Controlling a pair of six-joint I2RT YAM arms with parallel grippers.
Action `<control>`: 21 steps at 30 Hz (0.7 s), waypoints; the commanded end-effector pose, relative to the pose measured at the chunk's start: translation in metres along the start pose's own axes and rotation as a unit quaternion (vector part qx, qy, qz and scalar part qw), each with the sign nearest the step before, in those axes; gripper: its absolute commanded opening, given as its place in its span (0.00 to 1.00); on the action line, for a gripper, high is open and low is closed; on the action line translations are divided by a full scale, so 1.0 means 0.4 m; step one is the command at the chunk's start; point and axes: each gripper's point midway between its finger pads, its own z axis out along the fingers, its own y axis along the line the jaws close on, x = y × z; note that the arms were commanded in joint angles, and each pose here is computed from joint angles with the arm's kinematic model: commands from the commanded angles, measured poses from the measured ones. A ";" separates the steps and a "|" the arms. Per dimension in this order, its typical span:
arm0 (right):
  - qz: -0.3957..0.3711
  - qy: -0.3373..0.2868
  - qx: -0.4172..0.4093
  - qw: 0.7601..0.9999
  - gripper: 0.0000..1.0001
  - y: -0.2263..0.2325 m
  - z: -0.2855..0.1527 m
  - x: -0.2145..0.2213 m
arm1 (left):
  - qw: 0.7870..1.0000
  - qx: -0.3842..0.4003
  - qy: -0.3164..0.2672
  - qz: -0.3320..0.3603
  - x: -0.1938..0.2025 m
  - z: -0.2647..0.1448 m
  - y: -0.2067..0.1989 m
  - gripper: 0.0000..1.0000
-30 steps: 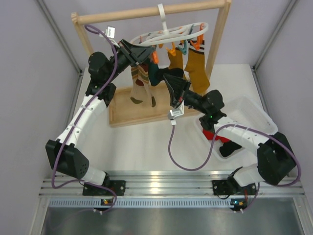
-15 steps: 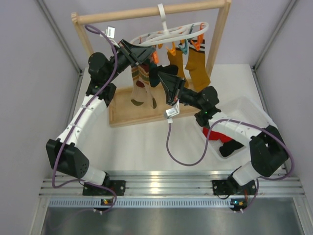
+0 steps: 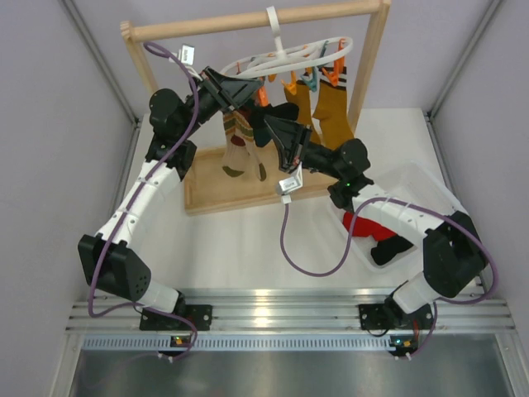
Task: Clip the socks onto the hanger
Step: Clamp the sock onto the hanger.
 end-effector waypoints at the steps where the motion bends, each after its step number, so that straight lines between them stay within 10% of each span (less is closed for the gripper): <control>1: 0.002 -0.018 0.009 1.000 0.00 -0.026 0.025 -0.014 | 0.999 0.033 0.036 -0.001 0.039 -0.005 -0.027 0.00; 21: 0.004 -0.010 -0.001 1.000 0.00 -0.002 0.028 -0.001 | 0.999 0.037 0.036 -0.002 0.031 -0.007 -0.029 0.00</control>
